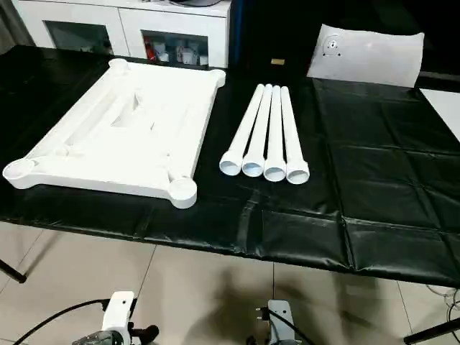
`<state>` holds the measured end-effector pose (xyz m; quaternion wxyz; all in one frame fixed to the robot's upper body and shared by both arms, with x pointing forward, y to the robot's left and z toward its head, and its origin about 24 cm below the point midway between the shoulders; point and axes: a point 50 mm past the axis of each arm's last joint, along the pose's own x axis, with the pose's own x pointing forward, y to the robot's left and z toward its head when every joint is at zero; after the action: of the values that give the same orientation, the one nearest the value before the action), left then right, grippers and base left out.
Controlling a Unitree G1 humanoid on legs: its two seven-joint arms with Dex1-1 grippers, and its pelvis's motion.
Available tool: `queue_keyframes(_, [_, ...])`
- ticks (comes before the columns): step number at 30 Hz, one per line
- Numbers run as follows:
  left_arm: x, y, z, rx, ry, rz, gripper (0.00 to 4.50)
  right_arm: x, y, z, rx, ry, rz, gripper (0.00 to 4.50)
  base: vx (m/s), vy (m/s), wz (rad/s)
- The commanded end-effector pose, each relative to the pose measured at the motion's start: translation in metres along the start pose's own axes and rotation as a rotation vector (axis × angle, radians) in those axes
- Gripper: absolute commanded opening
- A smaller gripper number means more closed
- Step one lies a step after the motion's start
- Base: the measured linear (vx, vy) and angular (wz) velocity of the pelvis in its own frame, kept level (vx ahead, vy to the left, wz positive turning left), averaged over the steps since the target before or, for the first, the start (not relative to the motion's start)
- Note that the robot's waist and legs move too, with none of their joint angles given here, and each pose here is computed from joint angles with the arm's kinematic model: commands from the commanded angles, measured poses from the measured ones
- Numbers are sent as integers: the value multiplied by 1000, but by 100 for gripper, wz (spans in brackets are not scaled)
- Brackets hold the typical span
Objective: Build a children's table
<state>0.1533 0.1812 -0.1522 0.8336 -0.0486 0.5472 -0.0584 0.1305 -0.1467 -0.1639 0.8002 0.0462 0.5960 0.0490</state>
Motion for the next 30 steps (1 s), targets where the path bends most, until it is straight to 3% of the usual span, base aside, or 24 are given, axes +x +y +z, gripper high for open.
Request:
queue_keyframes(1, [0, 0, -3, -6, 17, 2, 442, -1, -3, -25, 13, 99, -11, 450, 0, 0, 0])
queue_keyframes(30, [0, 0, -3, -6, 17, 2, 442, -1, -3, -25, 13, 99, -11, 450, 0, 0, 0])
